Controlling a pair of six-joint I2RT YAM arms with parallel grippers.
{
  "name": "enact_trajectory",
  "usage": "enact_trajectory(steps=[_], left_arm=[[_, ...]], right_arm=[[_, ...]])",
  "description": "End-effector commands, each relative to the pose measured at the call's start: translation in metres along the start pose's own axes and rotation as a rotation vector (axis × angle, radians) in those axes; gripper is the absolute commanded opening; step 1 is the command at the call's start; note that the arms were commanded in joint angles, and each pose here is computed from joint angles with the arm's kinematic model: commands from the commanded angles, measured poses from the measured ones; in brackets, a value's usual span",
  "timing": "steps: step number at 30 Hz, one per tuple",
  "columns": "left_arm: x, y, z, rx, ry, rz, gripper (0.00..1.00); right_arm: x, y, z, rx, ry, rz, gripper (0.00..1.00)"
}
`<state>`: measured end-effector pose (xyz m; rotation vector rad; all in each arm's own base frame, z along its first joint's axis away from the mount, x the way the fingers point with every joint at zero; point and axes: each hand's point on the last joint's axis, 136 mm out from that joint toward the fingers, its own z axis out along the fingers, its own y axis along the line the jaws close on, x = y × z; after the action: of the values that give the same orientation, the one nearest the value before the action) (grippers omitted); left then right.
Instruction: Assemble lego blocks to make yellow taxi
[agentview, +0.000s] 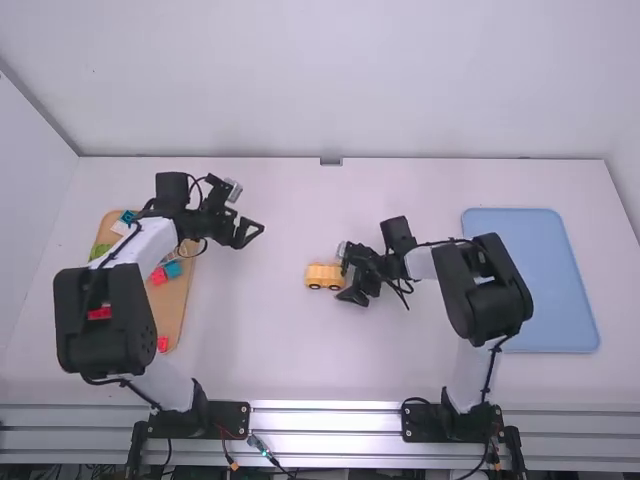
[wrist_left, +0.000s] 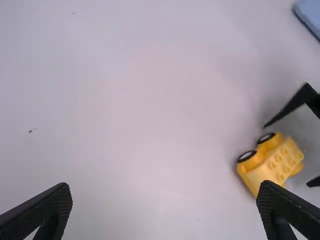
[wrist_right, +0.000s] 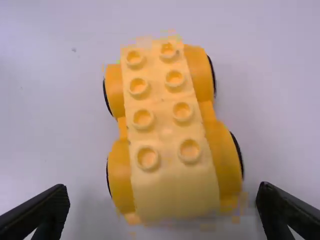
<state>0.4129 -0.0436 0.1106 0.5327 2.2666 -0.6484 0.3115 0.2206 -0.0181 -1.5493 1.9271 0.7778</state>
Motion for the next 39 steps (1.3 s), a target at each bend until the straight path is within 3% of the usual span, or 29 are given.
enact_trajectory(steps=[1, 10, 14, 24, 29, 32, 39], left_arm=[[-0.022, 0.011, -0.023, -0.044, -0.069, -0.081, 0.99], [-0.049, 0.088, -0.073, -0.271, -0.272, -0.293, 0.99], [-0.036, 0.143, -0.112, -0.544, -0.301, -0.527, 0.99], [-0.012, 0.183, -0.191, -0.993, -0.033, -0.825, 0.99], [0.01, 0.197, -0.192, -0.994, 0.103, -0.914, 0.99], [0.04, 0.212, -0.189, -0.996, 0.194, -1.03, 0.99], [0.093, 0.237, -0.181, -0.977, 0.291, -1.168, 0.97]], right_arm=[[-0.009, -0.012, -0.02, 0.104, 0.055, -0.028, 0.99], [-0.043, -0.019, -0.05, 0.202, 0.024, -0.108, 0.99], [-0.052, -0.023, -0.055, 0.227, 0.003, -0.132, 0.99], [-0.063, -0.026, -0.054, 0.248, -0.026, -0.136, 0.99], [-0.069, -0.031, -0.055, 0.267, -0.054, -0.092, 0.99], [-0.067, -0.033, -0.057, 0.273, -0.054, -0.086, 0.99], [-0.064, -0.031, -0.056, 0.262, -0.044, -0.074, 0.99]])
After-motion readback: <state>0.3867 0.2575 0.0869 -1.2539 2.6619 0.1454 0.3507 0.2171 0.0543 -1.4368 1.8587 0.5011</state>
